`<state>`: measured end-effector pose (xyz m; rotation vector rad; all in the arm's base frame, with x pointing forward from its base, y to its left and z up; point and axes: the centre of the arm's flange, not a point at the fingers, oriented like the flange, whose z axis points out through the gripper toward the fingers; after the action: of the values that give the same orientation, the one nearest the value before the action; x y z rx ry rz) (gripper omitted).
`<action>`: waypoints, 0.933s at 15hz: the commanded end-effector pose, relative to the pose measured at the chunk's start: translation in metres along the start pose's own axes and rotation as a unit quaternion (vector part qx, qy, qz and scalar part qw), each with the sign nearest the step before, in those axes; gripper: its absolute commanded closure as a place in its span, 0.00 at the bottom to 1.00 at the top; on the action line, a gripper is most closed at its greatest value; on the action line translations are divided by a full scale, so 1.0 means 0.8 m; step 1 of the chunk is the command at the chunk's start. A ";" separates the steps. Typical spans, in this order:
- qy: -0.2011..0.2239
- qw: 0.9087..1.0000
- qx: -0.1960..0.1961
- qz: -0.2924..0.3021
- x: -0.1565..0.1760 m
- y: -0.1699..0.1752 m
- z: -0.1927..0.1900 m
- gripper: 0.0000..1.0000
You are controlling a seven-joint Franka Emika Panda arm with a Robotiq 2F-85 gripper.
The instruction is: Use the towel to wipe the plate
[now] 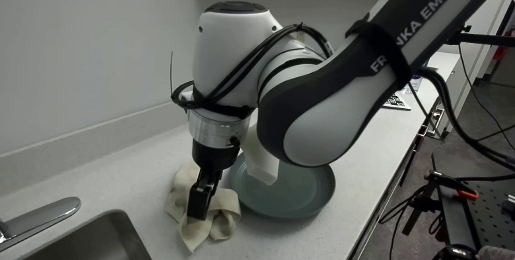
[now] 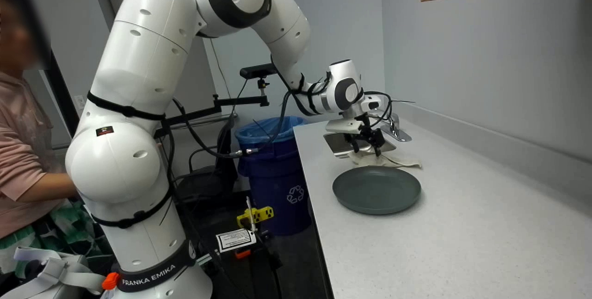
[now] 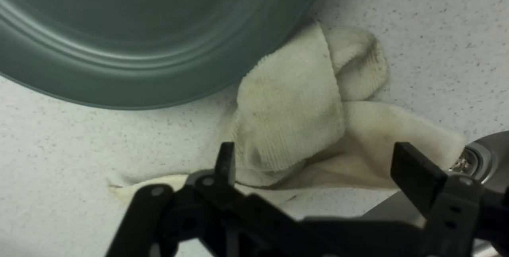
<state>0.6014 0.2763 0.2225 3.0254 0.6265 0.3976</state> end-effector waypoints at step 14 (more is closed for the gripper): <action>0.016 0.999 -0.041 -0.008 0.047 0.010 0.070 0.57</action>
<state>0.6450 0.2787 0.1728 2.9721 0.6223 0.4200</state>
